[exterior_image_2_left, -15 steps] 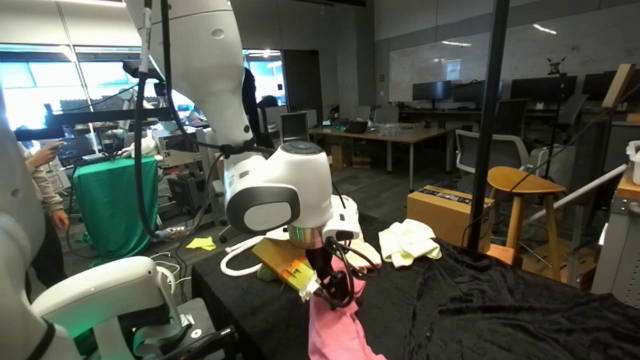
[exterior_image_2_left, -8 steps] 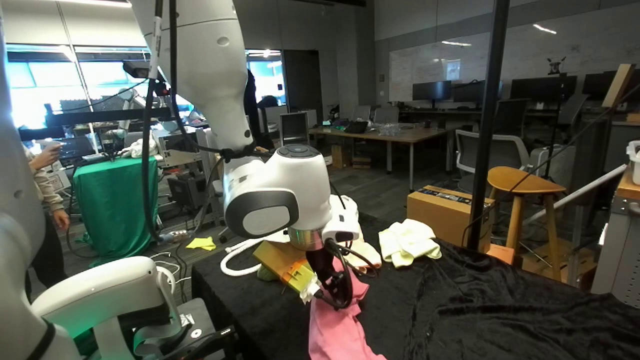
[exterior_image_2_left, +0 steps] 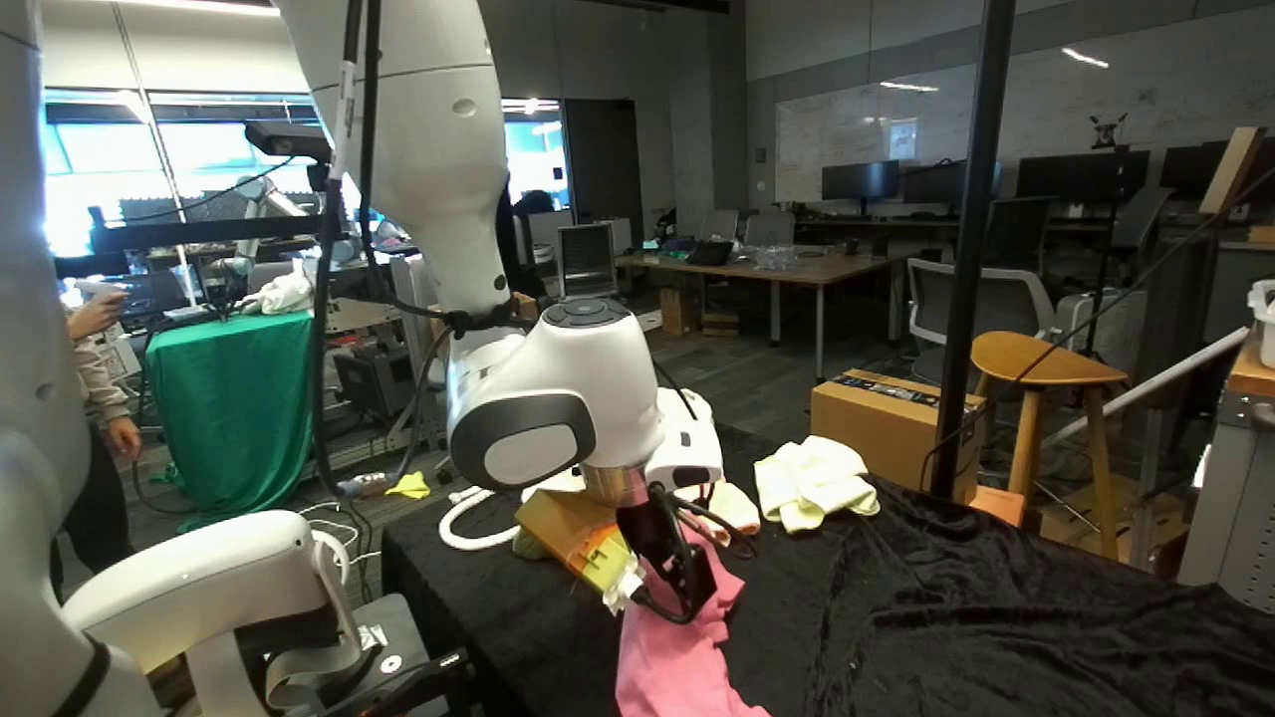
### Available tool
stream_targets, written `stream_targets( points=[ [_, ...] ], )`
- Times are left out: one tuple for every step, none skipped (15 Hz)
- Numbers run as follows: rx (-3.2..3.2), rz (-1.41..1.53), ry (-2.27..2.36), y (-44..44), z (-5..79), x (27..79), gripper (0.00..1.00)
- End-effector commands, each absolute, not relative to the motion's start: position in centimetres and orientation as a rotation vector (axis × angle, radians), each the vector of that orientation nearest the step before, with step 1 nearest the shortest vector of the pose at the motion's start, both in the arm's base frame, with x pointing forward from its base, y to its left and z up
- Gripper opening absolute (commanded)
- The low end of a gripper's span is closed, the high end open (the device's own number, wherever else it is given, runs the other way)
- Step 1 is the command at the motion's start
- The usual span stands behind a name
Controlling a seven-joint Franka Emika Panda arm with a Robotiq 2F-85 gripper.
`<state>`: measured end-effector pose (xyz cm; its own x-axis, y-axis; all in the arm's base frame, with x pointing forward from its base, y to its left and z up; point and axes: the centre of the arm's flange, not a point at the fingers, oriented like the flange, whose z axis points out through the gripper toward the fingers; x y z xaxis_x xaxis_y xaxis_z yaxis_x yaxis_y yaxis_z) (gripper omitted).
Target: Move all the clothes, the orange object and put together on the left side of the table
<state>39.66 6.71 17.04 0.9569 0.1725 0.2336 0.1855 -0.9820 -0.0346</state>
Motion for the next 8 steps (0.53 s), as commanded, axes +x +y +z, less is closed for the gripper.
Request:
stream_targets(
  points=[
    [-3.071, -0.411, -0.252, 6.62, 16.49, 40.36, 0.99],
    [-3.073, -0.409, -0.247, 6.48, 16.46, 40.44, 0.75],
    [-3.071, -0.404, -0.244, 6.32, 16.53, 40.48, 0.74],
    [-3.070, -0.396, -0.245, 6.17, 16.56, 40.49, 0.71],
    [-3.069, -0.389, -0.245, 6.02, 16.67, 40.53, 0.63],
    [-3.068, -0.382, -0.239, 5.88, 16.77, 40.61, 0.53],
    [-3.067, -0.376, -0.240, 5.77, 16.86, 40.61, 0.45],
    [-3.067, -0.366, -0.242, 5.67, 17.00, 40.60, 0.37]
  ],
)
